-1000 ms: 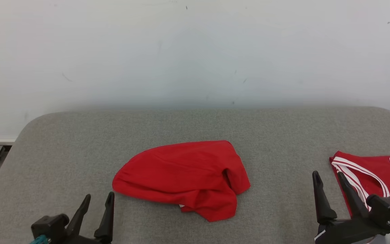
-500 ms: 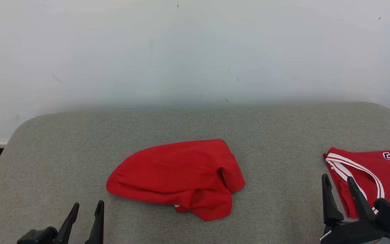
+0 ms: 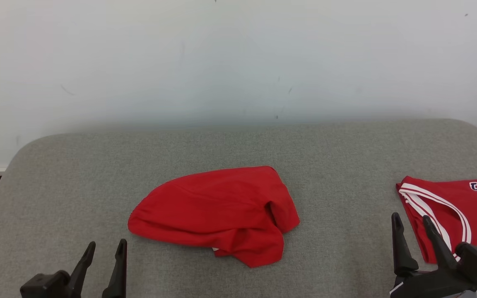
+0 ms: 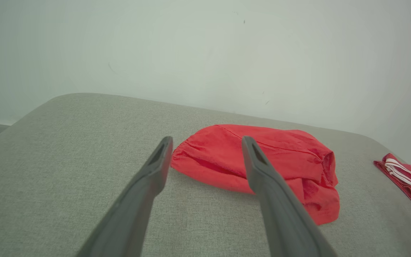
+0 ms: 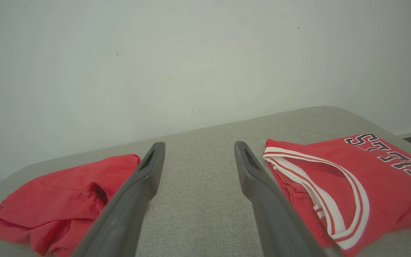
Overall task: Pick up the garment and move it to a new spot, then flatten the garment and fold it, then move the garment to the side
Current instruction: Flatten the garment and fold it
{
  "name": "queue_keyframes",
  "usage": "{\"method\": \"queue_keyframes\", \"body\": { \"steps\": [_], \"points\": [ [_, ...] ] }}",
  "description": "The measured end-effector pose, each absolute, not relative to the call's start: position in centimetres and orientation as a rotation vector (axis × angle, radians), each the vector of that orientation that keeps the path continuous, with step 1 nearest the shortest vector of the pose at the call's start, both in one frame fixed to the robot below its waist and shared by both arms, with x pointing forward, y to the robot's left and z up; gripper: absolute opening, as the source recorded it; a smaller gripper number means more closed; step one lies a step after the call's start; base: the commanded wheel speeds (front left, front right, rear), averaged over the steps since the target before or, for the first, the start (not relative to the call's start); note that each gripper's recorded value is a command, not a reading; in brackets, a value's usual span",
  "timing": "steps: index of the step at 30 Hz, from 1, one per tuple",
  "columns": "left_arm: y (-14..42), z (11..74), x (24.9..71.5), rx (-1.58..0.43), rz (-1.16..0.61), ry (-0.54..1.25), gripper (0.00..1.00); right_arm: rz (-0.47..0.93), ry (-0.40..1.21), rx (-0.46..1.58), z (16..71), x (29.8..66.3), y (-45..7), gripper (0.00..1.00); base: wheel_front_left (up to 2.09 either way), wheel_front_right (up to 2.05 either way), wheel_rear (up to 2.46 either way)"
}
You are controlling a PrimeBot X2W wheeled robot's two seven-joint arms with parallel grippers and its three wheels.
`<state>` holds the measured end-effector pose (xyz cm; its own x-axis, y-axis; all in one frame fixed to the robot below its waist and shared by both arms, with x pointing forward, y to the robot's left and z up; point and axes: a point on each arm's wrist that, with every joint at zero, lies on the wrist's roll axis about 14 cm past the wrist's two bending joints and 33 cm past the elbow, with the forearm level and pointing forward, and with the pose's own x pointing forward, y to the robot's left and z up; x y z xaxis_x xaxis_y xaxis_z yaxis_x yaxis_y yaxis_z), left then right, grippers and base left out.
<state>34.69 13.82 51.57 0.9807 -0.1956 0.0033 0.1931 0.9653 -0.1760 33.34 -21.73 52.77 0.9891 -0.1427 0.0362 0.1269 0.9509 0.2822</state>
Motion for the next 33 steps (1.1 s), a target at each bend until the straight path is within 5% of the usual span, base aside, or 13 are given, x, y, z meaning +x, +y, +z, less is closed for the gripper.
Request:
{"method": "queue_keyframes", "body": {
  "steps": [8, 20, 33],
  "points": [
    [13.3, 50.8, 34.8, -0.155, -0.214, 0.077, 1.0, -0.045, 0.006, 0.216, 51.8, 33.9, -19.7, 1.0, 0.0, 0.0, 0.0],
    [13.3, 48.8, 40.4, 0.21, -0.351, 0.286, 1.0, 0.423, 0.334, -0.171, 46.6, 36.5, -10.2, 1.0, 0.0, 0.0, 0.0],
    [12.8, 43.3, 44.8, 0.323, -0.414, 0.539, 1.0, 0.599, 0.527, -0.316, 42.2, 39.5, -6.0, 1.0, 0.0, 0.0, 0.0]
  ]
}}
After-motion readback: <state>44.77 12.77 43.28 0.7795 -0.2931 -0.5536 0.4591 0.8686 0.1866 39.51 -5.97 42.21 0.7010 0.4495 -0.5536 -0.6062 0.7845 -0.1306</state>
